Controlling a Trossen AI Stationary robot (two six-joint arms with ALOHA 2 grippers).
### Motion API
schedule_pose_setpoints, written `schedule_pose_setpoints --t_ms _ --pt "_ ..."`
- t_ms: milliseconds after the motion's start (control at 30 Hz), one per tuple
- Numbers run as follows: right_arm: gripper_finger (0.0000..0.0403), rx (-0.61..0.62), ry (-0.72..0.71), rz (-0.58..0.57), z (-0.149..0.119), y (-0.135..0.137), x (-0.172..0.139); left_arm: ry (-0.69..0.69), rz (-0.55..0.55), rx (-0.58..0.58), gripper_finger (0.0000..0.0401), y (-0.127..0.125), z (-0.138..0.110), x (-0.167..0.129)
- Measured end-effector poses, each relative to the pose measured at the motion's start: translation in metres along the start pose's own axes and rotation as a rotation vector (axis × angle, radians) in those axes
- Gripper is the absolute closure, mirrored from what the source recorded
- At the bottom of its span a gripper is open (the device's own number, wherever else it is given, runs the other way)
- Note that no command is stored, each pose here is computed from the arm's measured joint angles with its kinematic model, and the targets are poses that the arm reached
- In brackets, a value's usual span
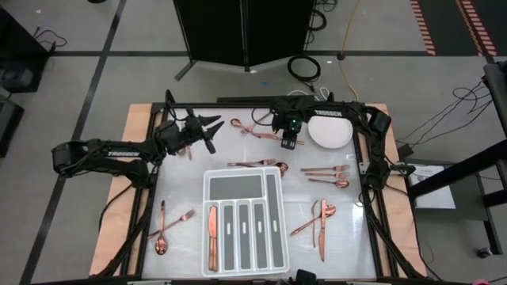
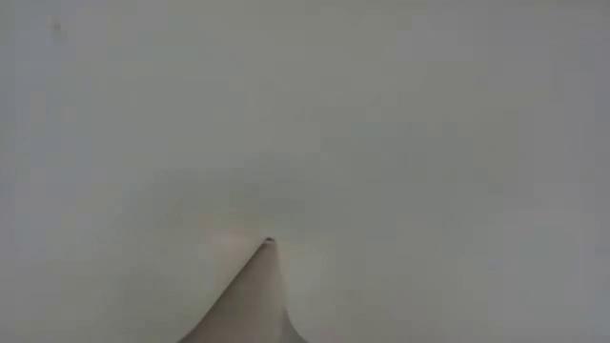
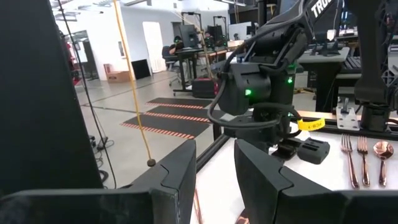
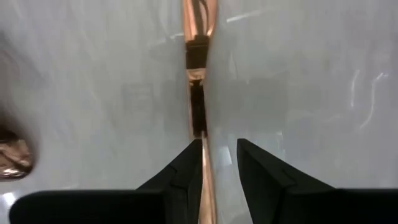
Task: Sort silverware
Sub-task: Put the top knife into the silverware tray
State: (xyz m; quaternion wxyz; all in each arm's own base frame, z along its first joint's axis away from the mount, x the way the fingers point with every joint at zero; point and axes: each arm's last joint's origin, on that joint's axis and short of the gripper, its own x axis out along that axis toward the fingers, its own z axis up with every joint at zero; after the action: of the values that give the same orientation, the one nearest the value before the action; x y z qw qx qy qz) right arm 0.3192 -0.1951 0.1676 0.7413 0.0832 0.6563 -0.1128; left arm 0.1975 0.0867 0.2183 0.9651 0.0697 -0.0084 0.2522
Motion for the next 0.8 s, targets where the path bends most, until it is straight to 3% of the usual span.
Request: schedule_pose_setpoints --t_ms 167,500,800 --pt "0.0312 0.021 -0.015 0.07 0.0 0.002 0.001 0.0 0.0 0.0 0.0289 0.0 0.0 0.0" --pt "0.0312 0.03 -0.029 0.069 0.001 0.002 0.006 0.0 0.0 0.0 0.0289 0.0 0.0 0.0" --pt "0.0328 0.051 -0.009 0.061 -0.015 0.006 0.028 0.001 0.0 0.001 0.0289 0.0 0.0 0.0"
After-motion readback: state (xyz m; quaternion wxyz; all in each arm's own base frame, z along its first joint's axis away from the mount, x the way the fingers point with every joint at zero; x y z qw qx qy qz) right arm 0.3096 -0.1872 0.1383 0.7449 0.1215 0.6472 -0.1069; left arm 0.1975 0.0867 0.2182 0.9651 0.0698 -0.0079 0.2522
